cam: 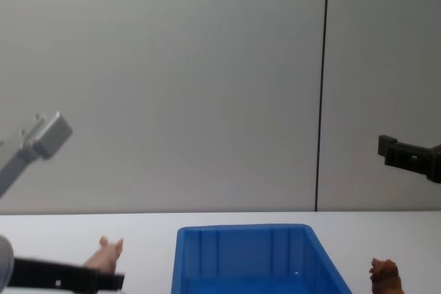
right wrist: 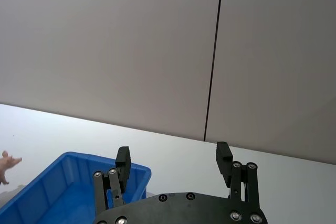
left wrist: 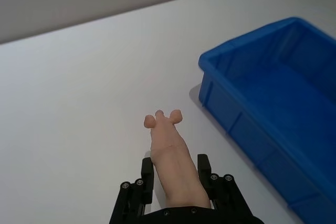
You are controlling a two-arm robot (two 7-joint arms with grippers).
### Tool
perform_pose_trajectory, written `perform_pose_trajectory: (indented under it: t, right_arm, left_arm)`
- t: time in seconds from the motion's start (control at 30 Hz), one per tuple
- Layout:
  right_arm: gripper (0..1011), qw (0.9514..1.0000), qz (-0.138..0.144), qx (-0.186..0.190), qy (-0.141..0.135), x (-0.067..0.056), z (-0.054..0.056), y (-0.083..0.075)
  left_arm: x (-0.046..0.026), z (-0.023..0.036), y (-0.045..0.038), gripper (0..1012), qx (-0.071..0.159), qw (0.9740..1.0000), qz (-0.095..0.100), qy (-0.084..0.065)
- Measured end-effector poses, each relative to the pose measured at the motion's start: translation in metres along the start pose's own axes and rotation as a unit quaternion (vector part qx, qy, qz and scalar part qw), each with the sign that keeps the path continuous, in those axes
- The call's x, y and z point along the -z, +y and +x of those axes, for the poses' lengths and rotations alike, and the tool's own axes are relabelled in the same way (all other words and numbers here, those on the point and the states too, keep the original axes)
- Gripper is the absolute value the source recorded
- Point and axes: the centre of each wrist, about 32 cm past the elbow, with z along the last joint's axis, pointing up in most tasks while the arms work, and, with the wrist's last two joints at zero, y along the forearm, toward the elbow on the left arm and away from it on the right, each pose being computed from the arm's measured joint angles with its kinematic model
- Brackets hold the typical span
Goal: Pick up the two dolls from the table and place them into the box.
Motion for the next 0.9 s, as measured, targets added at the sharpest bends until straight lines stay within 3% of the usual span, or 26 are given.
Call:
perform_pose_trajectory:
  t: [0.23, 0.43, 0.47, 0.67, 0.77, 0.9]
  right_arm:
    - [1001, 1.0, 0.0, 0.0, 0.0, 0.0, 0.0, 0.0]
    - [1001, 1.0, 0.0, 0.0, 0.0, 0.0, 0.0, 0.0]
    - [1001, 1.0, 0.0, 0.0, 0.0, 0.0, 0.0, 0.0]
    - [1001, 1.0, 0.0, 0.0, 0.0, 0.0, 0.0, 0.0]
    - [1001, 1.0, 0.0, 0.0, 0.0, 0.0, 0.0, 0.0]
    - [1001, 1.0, 0.0, 0.0, 0.0, 0.0, 0.0, 0.0]
  left_arm:
    - [-0.0172, -0.0026, 0.0097, 513, 0.023, 0.9987, -0.044, -0.015]
    - [-0.0352, -0.0066, 0.0164, 513, 0.06, 0.9947, -0.079, -0.029]
    - [-0.0352, -0.0066, 0.0164, 513, 0.06, 0.9947, -0.079, -0.029]
    - [-0.0512, -0.0125, 0.0189, 513, 0.107, 0.9885, -0.1, -0.038]
    - [-0.0555, -0.0151, 0.018, 513, 0.123, 0.9863, -0.102, -0.039]
    - [-0.0625, -0.0207, 0.0141, 512, 0.16, 0.9813, -0.1, -0.039]
